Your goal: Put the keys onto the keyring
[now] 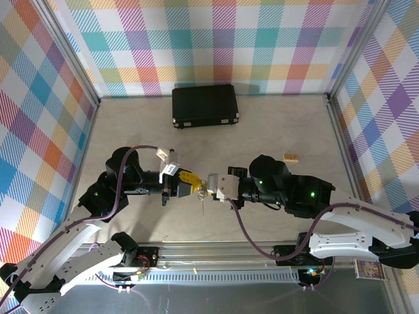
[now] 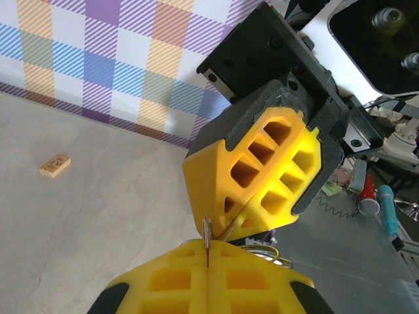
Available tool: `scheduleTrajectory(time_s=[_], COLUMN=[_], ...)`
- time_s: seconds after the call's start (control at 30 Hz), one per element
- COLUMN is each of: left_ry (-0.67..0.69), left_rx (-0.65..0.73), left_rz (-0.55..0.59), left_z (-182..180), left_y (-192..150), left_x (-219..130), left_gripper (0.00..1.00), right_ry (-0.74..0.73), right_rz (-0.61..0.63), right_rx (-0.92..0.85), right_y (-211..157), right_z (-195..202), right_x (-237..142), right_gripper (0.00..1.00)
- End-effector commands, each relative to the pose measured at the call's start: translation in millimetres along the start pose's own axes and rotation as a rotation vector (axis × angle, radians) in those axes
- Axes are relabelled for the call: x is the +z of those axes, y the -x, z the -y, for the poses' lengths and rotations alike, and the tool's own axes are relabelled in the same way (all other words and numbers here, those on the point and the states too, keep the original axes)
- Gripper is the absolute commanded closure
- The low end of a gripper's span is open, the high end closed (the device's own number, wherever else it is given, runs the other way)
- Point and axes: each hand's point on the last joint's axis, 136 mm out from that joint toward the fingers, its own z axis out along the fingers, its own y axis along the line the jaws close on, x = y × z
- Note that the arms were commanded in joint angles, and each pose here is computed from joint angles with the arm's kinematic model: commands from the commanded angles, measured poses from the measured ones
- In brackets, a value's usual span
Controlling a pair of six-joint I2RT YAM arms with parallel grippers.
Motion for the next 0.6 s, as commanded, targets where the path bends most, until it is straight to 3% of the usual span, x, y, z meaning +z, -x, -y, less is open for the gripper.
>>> scheduleTrajectory(time_s=[0.0,0.3,0.57], left_ry=[-0.043,-0.049,-0.052], left_rx=[0.077,0.082,0.090], left_rz=[0.073,0.089,0.103], left_z=[18.4,21.5,23.1], left_y=[30.1,33.8,36.2], left_x=[-9.2,-11.1,-12.0], left_gripper=[1.00,1.00,1.00], right_ry=[0.000,-0.002,-0.006], right_rz=[0.018,0.016,0.016], right_rx=[-0.025,-0.024,-0.010], right_y=[2.1,0.7,1.4], right_z=[-2.0,-2.3,-1.2], right_x=[-3.7,-7.3,-12.2], right_gripper=[0.99,0.97,0.88])
